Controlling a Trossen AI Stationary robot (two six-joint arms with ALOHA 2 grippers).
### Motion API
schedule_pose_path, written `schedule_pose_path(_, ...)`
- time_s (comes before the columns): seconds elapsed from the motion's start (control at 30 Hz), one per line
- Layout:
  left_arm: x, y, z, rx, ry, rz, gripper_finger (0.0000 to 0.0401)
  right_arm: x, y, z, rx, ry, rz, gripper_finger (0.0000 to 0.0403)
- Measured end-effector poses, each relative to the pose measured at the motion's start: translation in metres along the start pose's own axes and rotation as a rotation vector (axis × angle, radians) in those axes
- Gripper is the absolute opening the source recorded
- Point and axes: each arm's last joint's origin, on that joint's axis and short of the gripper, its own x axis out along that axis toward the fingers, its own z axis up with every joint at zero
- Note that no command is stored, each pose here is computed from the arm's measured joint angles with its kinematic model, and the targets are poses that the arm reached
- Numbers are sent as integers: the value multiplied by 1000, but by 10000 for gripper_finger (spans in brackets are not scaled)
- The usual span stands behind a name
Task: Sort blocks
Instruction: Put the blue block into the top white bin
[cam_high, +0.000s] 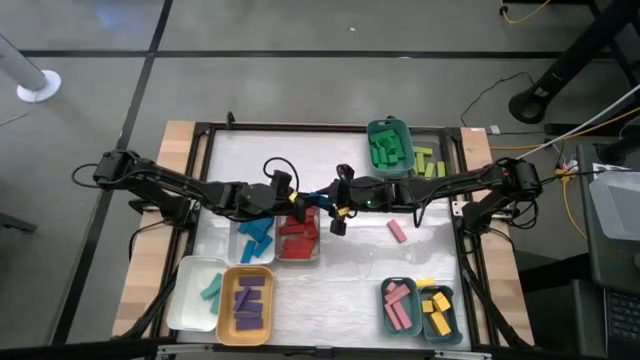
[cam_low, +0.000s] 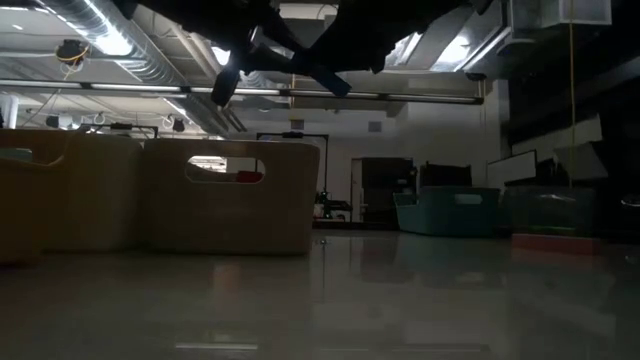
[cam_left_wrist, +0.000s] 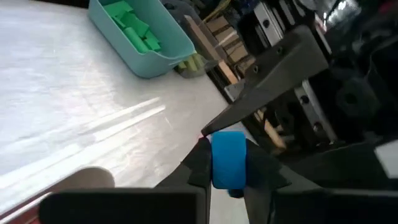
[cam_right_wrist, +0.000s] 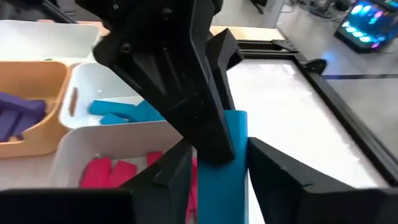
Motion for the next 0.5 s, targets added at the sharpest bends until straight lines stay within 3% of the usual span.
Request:
schedule_pose_path(0.27, -1, 1, -1, 72, 27, -4, 40, -1, 1, 0, 42, 10, 53, 195)
schedule_pose_path(0.5, -29, 6, 10, 118, 138, 33, 43, -34, -2, 7, 45, 79, 160, 197)
